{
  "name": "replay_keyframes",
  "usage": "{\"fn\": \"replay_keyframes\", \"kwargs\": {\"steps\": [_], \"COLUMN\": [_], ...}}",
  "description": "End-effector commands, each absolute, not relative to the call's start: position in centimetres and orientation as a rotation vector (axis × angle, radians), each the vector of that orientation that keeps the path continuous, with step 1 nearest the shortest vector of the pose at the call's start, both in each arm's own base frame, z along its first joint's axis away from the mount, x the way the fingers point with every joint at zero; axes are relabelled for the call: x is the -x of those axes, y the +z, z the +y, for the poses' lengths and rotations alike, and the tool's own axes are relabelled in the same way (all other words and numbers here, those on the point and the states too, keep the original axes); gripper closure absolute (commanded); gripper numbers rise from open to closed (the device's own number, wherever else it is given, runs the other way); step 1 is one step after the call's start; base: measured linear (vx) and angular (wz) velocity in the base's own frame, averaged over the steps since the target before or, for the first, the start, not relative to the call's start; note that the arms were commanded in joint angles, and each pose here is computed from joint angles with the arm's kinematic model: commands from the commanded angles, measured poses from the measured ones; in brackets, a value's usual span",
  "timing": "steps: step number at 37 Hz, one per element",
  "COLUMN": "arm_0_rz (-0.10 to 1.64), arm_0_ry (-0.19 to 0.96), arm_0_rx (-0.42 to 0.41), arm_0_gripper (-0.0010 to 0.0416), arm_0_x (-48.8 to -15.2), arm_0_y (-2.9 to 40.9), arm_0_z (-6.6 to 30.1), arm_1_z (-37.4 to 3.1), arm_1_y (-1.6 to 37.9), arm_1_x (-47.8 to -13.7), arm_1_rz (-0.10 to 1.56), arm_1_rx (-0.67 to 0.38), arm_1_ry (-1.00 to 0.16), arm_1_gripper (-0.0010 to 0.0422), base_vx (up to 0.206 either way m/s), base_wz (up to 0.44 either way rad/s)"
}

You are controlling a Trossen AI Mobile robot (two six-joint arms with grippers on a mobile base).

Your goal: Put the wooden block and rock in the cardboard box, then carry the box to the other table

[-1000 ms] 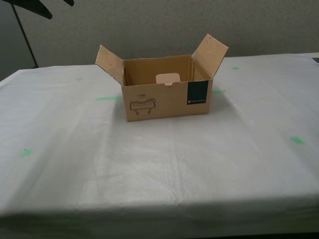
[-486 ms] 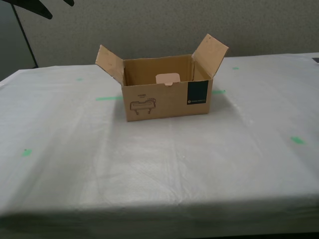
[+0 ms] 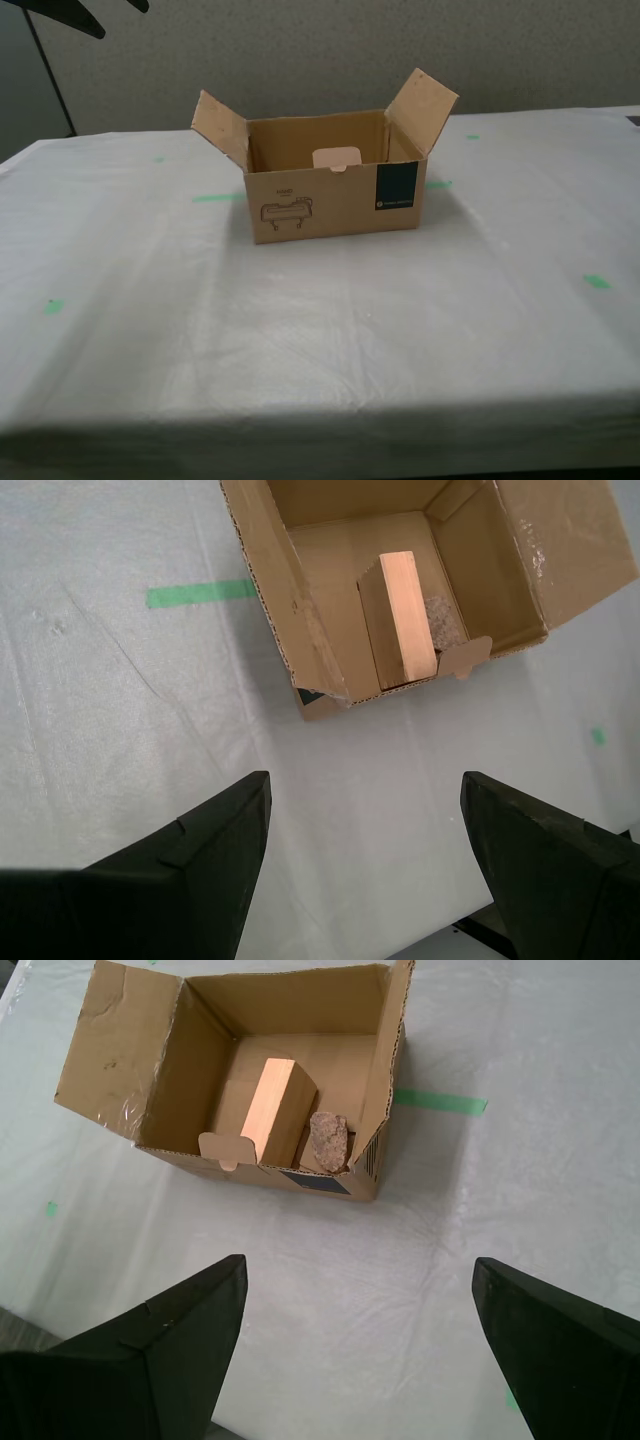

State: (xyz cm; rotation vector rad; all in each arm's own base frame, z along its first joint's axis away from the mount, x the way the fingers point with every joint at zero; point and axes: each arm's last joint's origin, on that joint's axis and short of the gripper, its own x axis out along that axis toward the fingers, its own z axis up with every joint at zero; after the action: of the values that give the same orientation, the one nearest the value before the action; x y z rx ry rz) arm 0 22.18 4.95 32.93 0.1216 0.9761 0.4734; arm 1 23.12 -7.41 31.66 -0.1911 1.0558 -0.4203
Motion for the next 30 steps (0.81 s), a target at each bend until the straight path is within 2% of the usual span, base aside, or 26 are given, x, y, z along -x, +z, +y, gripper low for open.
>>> {"fn": "replay_keyframes", "kwargs": {"steps": [1, 12, 26, 30], "arm_0_rz": [0.976, 0.979, 0.980, 0.982], "arm_0_ry": [0.476, 0.476, 0.477, 0.477], "arm_0_rx": [-0.119, -0.119, -0.118, -0.118], "arm_0_gripper": [0.0092, 0.0086, 0.0027, 0.0020], "arm_0_x": [-22.17, -22.14, -22.13, -22.11], "arm_0_y": [32.96, 32.94, 32.94, 32.93], "arm_0_z": [4.97, 4.99, 5.01, 5.01], "arm_1_z": [-7.44, -7.44, -7.43, -7.38], "arm_1_y": [31.68, 31.68, 31.64, 31.54], "arm_1_x": [-23.09, -23.09, -23.04, -22.89], "arm_1_rz": [1.057, 1.057, 1.065, 1.083], "arm_1_rx": [0.193, 0.193, 0.192, 0.190], "arm_1_ry": [-0.424, -0.424, -0.423, -0.420], "arm_1_gripper": [0.0156, 0.0156, 0.0155, 0.0142], "base_vx": [0.000, 0.000, 0.000, 0.000], "base_wz": [0.000, 0.000, 0.000, 0.000]}}
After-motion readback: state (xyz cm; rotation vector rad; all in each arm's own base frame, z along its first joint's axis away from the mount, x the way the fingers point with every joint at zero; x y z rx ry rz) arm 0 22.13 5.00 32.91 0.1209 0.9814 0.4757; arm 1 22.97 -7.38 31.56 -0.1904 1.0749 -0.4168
